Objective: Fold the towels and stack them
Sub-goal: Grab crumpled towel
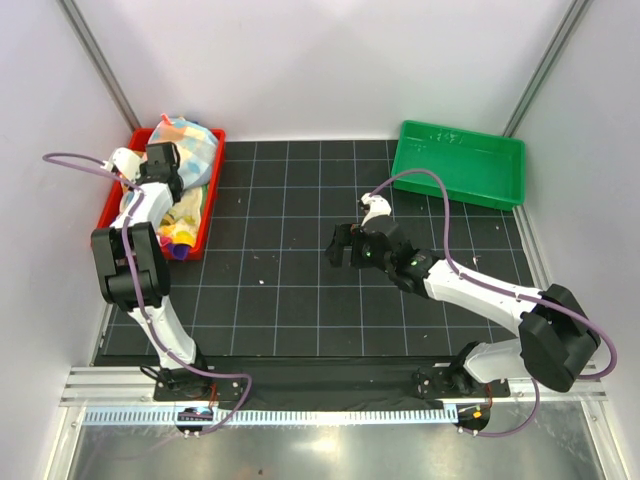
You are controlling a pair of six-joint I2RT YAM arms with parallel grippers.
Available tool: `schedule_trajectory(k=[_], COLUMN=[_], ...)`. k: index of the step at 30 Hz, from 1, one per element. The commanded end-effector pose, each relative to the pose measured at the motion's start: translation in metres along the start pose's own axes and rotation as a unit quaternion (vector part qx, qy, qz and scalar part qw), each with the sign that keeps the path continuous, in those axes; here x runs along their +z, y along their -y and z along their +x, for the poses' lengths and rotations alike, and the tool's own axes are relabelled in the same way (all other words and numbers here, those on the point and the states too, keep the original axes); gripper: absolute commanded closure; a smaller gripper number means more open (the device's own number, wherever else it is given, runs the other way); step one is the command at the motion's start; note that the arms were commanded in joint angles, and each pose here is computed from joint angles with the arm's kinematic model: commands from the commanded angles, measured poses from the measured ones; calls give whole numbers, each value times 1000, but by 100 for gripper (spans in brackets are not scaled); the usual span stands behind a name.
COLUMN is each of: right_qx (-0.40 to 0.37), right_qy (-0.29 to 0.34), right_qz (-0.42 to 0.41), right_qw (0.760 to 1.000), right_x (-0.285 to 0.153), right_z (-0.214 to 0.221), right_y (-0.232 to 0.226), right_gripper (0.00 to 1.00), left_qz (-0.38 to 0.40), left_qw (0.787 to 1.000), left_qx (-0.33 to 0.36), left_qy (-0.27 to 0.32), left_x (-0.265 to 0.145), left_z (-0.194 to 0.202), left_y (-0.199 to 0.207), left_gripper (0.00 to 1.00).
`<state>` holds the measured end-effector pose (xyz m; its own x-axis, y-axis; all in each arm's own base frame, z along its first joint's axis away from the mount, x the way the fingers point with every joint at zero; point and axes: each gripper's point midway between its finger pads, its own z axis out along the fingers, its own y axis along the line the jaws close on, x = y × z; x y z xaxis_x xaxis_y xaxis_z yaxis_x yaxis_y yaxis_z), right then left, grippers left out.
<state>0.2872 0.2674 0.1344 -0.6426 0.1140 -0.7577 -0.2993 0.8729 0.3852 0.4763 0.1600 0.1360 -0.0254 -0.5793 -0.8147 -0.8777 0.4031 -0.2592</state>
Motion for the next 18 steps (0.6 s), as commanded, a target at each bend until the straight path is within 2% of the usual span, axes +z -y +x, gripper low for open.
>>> schedule_trajectory(k=[1, 5, 8, 12, 18], right_qx=[7, 7, 8, 7, 7], right_qy=[38, 39, 39, 43, 47], right_qz=[-5, -4, -2, -1, -3], right_qw=[999, 999, 999, 999, 999], right_x=[-5, -6, -5, -6, -8], right_z=[-20, -21, -21, -23, -25], right_y=[-5, -5, -4, -4, -5], right_gripper=[0, 0, 0, 0, 0], left_qz=[-9, 5, 16, 34, 81], left_qw=[1000, 1000, 999, 998, 995], left_qx=[-20, -25, -33, -44, -51], left_qy=[17, 10, 9, 13, 29], left_x=[-2, -8, -15, -34, -83], left_z=[-16, -17, -19, -23, -26], left_y=[0, 4, 6, 10, 31], left_gripper=[75, 92, 100, 100, 100])
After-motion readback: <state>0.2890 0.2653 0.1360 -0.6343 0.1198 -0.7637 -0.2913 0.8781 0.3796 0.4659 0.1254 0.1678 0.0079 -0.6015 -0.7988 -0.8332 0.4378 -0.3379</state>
